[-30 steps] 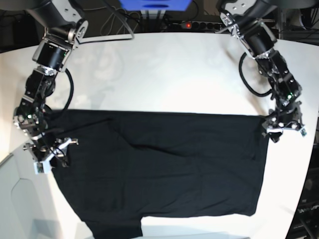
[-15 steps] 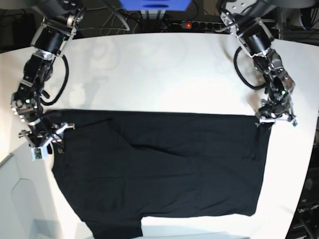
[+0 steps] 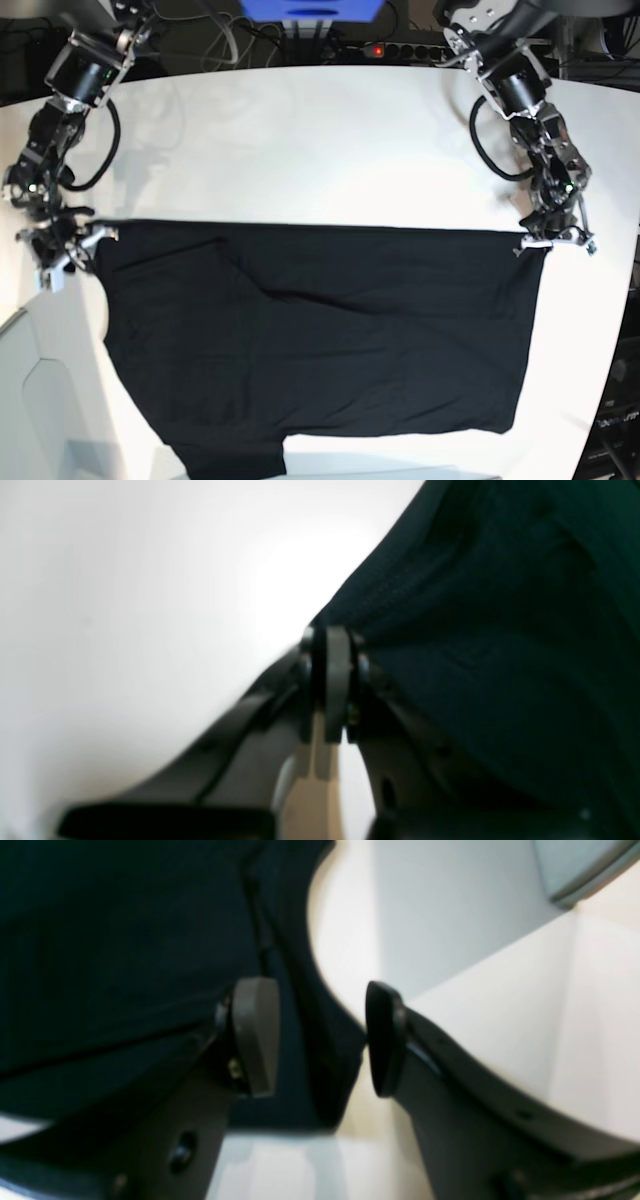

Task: Fold the T-shirt properly
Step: 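Lower the held edge and reposition the right gripper along the shirt side, then adjust the right gripper's grip on the shirt edge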

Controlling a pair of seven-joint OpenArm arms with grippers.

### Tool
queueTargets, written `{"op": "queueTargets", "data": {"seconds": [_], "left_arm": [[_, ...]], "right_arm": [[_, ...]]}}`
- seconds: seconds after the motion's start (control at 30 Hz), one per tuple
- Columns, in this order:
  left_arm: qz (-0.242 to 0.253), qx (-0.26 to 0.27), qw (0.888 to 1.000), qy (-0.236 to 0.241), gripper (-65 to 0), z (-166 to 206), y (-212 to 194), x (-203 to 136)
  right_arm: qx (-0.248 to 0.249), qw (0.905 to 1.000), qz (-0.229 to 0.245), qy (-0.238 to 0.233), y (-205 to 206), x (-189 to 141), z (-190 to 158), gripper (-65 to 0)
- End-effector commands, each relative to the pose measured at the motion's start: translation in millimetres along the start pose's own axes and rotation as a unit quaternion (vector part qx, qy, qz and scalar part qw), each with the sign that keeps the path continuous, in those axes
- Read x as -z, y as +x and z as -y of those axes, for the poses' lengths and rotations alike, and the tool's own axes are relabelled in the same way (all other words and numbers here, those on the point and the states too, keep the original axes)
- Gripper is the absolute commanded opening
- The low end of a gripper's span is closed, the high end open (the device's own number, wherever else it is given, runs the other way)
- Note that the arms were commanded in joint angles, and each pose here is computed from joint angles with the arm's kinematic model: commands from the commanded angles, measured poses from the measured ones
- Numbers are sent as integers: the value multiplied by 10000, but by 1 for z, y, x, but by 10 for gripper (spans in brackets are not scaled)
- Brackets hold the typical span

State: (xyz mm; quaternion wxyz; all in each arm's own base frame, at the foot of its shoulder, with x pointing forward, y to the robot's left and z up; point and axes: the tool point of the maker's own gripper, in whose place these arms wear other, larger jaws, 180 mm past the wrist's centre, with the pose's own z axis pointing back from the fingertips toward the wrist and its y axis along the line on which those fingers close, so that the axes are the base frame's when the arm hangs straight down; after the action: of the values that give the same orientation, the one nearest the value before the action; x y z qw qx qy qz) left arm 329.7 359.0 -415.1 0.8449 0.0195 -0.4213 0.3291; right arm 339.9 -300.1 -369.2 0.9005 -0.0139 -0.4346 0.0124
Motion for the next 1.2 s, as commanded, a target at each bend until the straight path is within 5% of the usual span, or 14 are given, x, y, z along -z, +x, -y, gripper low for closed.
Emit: {"op": "queueTargets", "data": {"seconds": [0.0,0.5,1.17], "left_arm": [[-64,42,10000,7,-641,-1,2,-1],[-83,29,10000,33,-637,-4,-1,-1],[-205,99,9997,104,-637,-12,-13,-3]], "right_arm": [[-110,9994,309,-56,20,-7,6,-360],[-247,9992,313,-21,17,-13,-2,-360],[-457,9918,507,1076,93,68,-71,-359]]}}
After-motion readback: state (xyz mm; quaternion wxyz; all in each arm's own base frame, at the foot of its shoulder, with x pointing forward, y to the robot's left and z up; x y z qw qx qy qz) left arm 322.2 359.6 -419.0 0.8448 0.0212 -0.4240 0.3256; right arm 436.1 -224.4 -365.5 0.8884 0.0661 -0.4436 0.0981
